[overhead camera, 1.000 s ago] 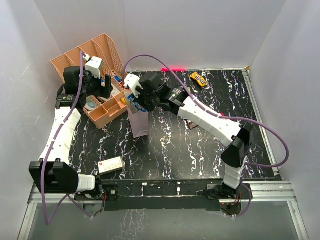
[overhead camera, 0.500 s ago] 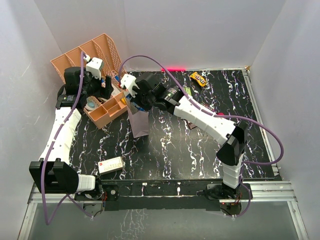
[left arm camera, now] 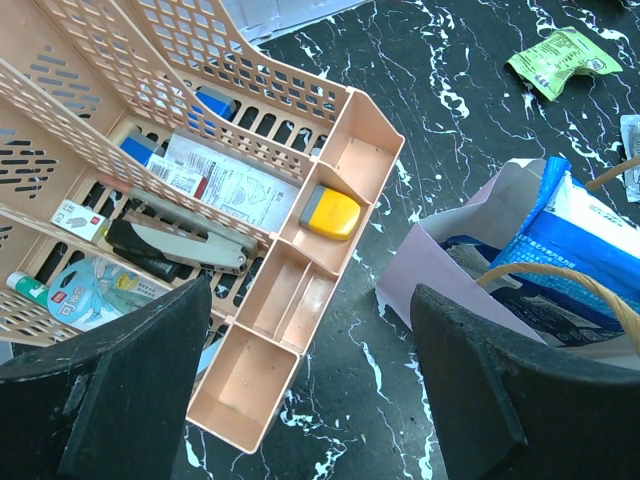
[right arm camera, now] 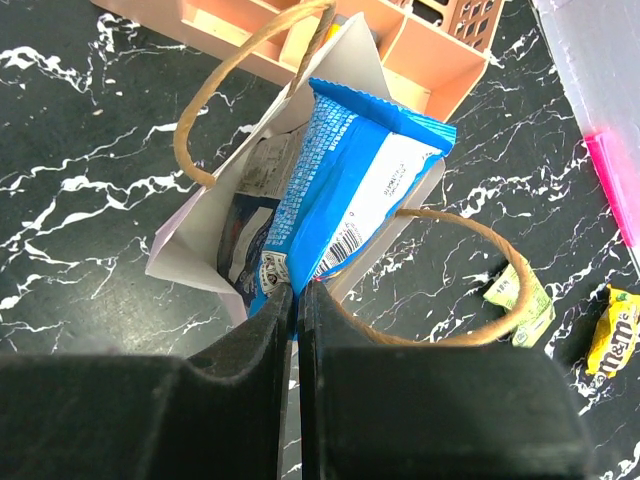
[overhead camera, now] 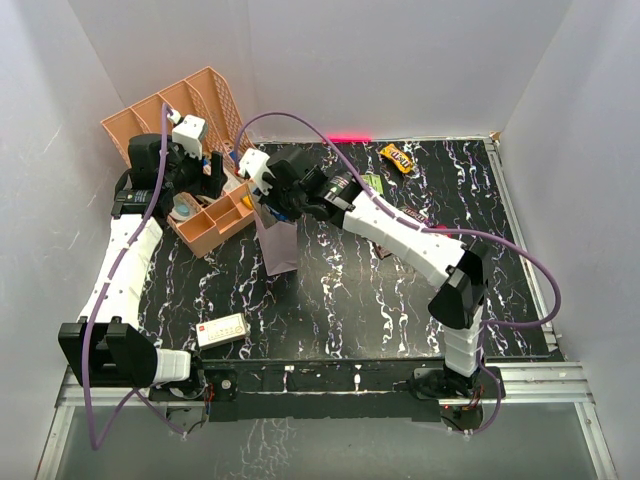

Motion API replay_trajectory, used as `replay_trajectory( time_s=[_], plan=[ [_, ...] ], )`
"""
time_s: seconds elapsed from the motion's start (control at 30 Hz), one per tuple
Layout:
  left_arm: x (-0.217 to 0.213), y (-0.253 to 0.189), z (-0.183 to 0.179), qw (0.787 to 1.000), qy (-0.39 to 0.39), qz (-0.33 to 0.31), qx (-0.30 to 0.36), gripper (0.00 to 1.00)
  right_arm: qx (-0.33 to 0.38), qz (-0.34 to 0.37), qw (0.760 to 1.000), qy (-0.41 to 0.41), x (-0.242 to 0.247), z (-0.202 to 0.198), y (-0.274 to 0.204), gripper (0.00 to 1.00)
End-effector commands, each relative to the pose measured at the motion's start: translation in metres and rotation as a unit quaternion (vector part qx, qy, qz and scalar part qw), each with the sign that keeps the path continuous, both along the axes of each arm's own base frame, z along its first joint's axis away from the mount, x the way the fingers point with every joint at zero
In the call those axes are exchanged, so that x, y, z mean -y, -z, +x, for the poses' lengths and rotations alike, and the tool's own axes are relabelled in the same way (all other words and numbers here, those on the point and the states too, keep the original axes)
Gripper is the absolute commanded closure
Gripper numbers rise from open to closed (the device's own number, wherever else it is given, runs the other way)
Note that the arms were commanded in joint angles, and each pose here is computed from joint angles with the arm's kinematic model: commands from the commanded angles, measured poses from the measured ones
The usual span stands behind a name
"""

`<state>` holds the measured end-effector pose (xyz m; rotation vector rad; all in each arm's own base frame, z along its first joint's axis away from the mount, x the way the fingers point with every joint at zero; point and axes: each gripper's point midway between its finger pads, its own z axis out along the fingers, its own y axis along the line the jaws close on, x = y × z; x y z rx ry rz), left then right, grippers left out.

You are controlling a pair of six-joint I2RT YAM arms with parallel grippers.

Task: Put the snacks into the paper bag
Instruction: Place the snack in the paper bag.

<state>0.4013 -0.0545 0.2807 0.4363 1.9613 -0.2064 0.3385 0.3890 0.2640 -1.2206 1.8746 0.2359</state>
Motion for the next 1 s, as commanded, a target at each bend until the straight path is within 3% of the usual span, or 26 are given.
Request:
replay_trajectory(
  time_s=[0.0, 0.97],
  plan=[
    [0.001, -0.02, -0.008, 0.999, 0.01, -0.003, 0.031, 0.2, 0.039, 0.019, 0.999, 0.005, -0.009, 0.012, -0.02, 0.92],
    [0.001, -0.015, -0.01, 0.999, 0.013, -0.004, 0.029, 0.2, 0.012, 0.002, 0.999, -0.033, -0.011, -0.005, -0.003, 0.91]
  ],
)
